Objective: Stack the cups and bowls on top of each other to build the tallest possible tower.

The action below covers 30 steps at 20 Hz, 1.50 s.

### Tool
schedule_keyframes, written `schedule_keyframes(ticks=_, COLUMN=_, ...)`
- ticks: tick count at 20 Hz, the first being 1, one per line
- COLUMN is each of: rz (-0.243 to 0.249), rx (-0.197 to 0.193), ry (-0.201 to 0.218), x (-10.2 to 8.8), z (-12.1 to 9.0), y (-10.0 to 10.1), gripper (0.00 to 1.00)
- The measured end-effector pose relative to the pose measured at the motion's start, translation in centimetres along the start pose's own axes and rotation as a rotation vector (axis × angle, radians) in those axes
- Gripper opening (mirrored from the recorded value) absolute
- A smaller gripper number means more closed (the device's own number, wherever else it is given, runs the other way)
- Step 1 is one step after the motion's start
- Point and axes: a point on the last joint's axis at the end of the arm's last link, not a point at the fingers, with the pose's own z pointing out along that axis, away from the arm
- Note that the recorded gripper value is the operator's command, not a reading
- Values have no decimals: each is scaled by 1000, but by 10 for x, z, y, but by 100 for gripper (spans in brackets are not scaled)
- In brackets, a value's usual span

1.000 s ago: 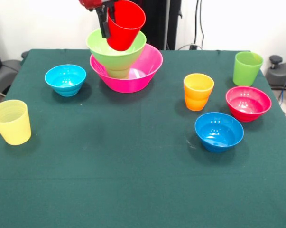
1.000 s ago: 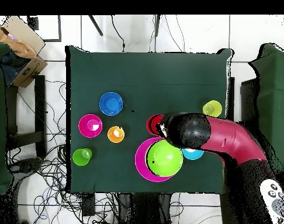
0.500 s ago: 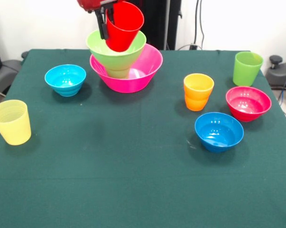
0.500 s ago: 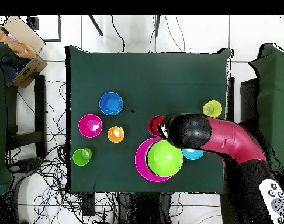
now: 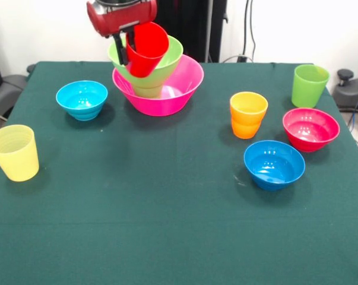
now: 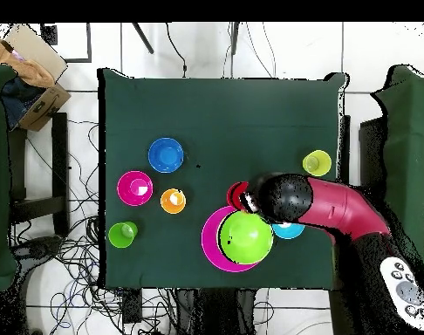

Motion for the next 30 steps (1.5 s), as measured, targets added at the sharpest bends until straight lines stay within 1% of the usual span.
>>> schedule_keyframes(ticks=6, rz=20, rx=-14, ry=22, x=11, z=11, y=-3, gripper=0)
schedule_keyframes(ticks=13, rz=24, rx=-18, ry=43, x=15, z=6, y=-3, gripper=0)
schedule_keyframes(ticks=16, rz=26, rx=-16, ry=50, x=17, z=-4, y=-4, gripper=0)
schedule_keyframes(ticks=17, rz=31, rx=-10, ry=56, x=20, z=-15, y=-5, gripper=0)
schedule_keyframes(ticks=19, rz=37, rx=-3, ry=58, x=23, z=-26, y=-6, gripper=0)
schedule_keyframes(ticks=20, rz=43, rx=5, ry=58, x=26, z=-36, y=-8, gripper=0)
schedule_keyframes(ticks=21, rz=45, rx=8, ry=58, x=26, z=-38, y=-8, gripper=0)
schedule_keyframes(ticks=25, rz=53, rx=36, ry=53, x=28, z=-64, y=-11, gripper=0)
schedule_keyframes(ticks=30, rz=62, rx=57, ry=45, x=31, z=-84, y=-12, gripper=0)
